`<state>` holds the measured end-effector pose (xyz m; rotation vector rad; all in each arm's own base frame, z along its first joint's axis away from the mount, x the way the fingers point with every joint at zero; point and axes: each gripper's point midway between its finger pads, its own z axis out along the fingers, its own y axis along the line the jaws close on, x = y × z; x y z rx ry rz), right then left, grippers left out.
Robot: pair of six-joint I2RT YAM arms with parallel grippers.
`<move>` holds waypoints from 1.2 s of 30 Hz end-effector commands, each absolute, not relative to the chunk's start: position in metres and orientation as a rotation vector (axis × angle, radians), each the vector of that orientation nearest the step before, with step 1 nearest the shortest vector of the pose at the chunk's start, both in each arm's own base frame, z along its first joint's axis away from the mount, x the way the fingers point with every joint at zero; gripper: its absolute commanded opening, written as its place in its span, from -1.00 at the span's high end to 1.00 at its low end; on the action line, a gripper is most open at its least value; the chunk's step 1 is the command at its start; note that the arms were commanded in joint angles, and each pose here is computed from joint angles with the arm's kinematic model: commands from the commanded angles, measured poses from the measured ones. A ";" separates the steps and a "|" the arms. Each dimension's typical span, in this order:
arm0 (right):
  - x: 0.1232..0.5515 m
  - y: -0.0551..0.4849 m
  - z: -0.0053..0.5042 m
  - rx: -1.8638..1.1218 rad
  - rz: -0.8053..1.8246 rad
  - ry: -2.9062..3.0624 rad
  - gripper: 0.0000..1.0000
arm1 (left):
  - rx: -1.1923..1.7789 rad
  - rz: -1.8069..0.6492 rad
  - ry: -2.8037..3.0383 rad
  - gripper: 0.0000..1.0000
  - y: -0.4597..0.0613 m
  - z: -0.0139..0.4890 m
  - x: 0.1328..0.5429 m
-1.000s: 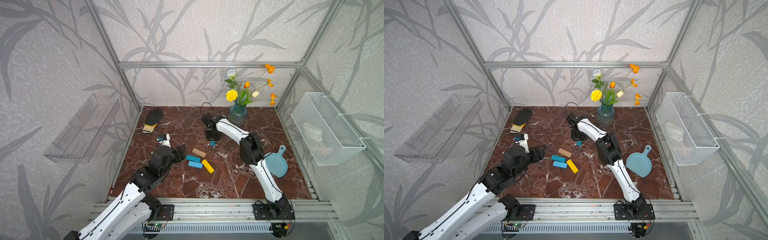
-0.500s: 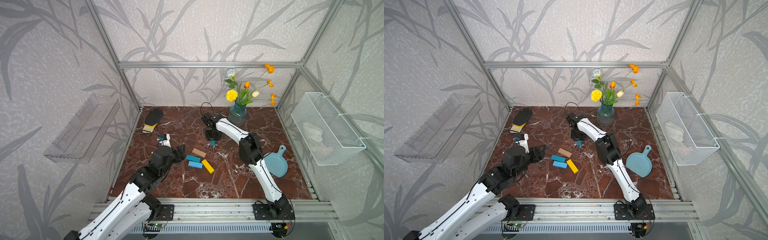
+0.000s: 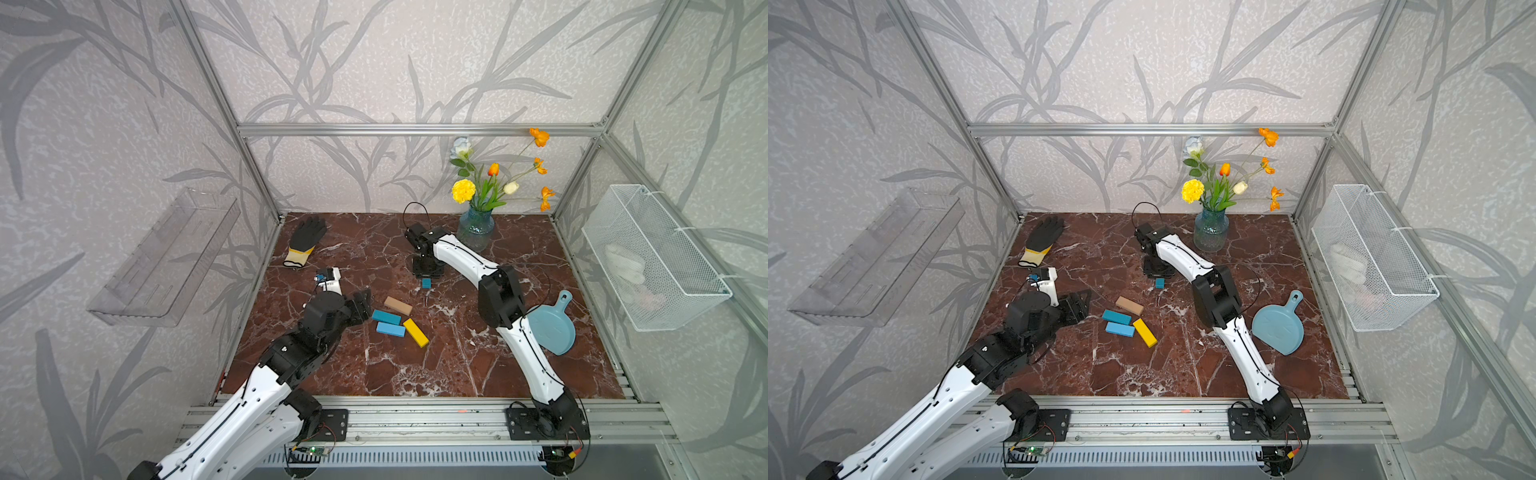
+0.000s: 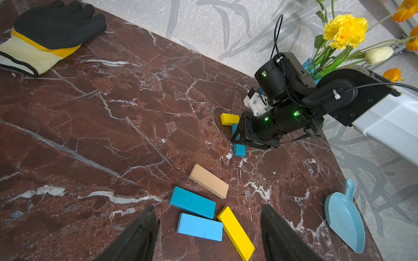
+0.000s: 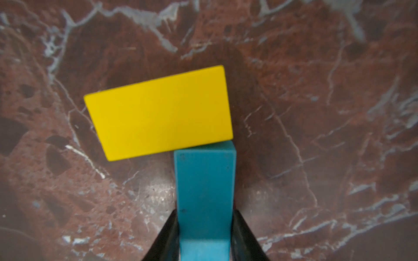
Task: Assemble a giraffe with building blocks
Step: Assemble the building block at the center of the board.
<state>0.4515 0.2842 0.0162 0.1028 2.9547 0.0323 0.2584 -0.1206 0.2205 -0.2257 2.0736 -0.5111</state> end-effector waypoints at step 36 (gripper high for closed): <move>0.470 0.298 0.082 -0.313 0.067 2.685 -0.90 | -0.214 -0.355 2.190 -0.51 -0.160 0.166 0.344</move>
